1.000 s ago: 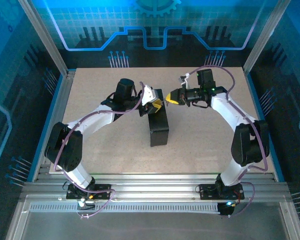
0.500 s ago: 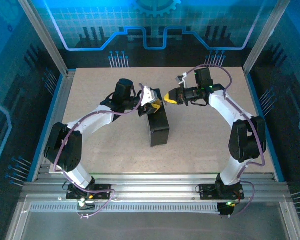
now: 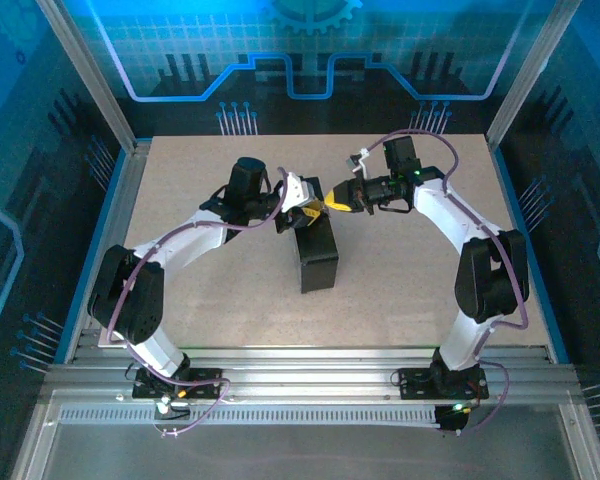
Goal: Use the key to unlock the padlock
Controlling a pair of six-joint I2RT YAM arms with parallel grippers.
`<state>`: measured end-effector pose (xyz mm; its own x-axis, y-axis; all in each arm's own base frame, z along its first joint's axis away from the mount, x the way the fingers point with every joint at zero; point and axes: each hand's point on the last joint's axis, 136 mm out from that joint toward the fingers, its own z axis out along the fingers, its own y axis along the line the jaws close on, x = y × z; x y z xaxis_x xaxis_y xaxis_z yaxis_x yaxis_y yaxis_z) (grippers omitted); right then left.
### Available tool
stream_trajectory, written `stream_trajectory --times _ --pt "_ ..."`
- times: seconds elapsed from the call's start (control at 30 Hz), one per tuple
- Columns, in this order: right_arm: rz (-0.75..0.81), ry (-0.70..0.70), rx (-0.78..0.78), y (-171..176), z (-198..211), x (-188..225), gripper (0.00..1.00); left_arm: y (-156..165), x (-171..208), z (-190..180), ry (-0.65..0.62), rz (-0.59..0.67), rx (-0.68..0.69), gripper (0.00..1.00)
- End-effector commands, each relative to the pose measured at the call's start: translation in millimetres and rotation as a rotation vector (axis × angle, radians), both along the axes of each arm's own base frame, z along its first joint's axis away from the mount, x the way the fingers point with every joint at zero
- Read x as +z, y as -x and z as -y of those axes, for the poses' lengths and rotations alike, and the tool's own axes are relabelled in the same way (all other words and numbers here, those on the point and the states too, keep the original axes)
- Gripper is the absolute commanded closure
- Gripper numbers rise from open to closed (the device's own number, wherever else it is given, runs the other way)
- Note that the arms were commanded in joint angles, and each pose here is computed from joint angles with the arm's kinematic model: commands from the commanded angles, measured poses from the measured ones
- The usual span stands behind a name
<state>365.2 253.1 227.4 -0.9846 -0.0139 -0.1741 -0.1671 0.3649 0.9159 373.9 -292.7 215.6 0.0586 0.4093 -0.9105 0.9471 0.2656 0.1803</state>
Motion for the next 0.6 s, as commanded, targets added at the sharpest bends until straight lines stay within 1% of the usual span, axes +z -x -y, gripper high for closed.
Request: stream_trajectory --times 0.0,0.13,0.2,0.27,0.33,0.37,0.43,0.5,0.57 --pt "0.002 0.016 0.068 13 -8 -4 0.84 11 13 8 0.027 -0.036 -0.092 0.98" --pt "0.087 0.047 -0.006 1 32 2 0.68 14 1 1 -0.003 -0.111 -0.109 0.99" --pt "0.167 0.072 -0.043 -7 51 6 0.65 17 0 -1 -0.011 -0.140 -0.118 0.98" --pt "0.292 0.080 -0.046 -10 62 16 0.63 22 -1 -2 -0.025 -0.178 -0.139 0.98" --pt "0.496 0.065 -0.002 -7 60 32 0.62 27 -3 -3 -0.046 -0.224 -0.162 0.98" --pt "0.567 0.055 0.017 -6 57 37 0.61 29 -2 -3 -0.053 -0.243 -0.172 0.98" --pt "0.742 0.034 0.086 1 49 47 0.56 31 -2 -2 -0.064 -0.281 -0.186 0.97" --pt "0.889 0.038 0.144 4 43 49 0.55 32 -1 -2 -0.066 -0.292 -0.193 0.97" --pt "1.094 0.026 0.232 12 35 46 0.56 31 -2 -3 -0.059 -0.301 -0.195 0.97"
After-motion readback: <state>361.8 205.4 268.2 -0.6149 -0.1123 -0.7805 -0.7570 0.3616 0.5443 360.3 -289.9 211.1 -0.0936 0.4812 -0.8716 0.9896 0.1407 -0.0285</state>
